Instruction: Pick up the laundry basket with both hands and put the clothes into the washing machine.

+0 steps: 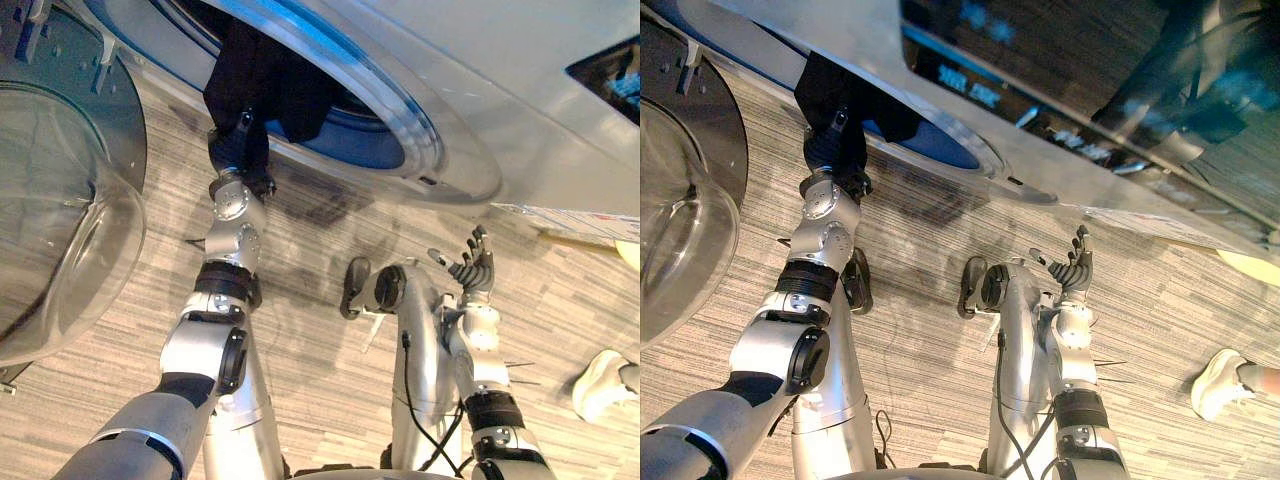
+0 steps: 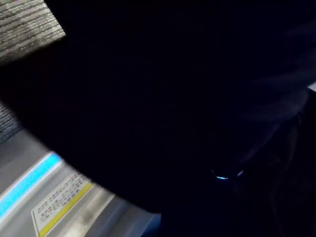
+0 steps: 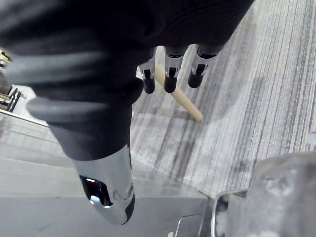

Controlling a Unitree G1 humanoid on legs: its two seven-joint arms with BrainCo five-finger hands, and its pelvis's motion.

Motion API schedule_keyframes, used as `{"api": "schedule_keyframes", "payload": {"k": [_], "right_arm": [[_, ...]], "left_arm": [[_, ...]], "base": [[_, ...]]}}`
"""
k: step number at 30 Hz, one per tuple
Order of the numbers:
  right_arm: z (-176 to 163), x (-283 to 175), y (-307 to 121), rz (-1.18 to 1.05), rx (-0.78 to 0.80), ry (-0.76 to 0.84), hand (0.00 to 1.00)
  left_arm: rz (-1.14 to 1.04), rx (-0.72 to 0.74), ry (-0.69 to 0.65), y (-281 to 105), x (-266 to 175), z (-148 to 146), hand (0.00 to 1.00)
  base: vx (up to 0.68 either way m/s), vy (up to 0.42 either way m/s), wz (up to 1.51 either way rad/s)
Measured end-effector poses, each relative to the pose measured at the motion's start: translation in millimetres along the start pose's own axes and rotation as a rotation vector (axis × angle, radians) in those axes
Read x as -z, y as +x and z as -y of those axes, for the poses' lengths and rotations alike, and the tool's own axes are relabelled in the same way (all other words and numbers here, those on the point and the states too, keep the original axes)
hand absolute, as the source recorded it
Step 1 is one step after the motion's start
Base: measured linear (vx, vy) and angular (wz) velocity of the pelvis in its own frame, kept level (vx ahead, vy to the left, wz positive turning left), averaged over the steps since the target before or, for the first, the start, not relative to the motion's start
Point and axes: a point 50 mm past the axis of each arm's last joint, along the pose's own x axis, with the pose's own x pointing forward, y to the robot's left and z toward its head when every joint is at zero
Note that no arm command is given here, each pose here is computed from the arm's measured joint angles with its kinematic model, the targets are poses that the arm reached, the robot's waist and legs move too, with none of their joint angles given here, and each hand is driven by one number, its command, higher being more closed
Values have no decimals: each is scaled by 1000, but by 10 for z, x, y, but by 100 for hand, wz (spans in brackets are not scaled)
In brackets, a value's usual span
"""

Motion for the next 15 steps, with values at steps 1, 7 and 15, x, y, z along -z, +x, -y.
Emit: {"api": "schedule_keyframes", "payload": {"k": [1,7,15], "right_arm": [[1,1,0,0,1,0,0],[89,84,7,-41,29,-24,0],[83,89,8,-46,28,-32,0]], "left_arm": [[1,-5,-5,-21,10,-9,100],[256,161,-62,-373,-346,272,100],[339,206,-56,-493,-495,368,100]], "base": [[31,-38,4],[21,-55,14],[30,-31,0]]}}
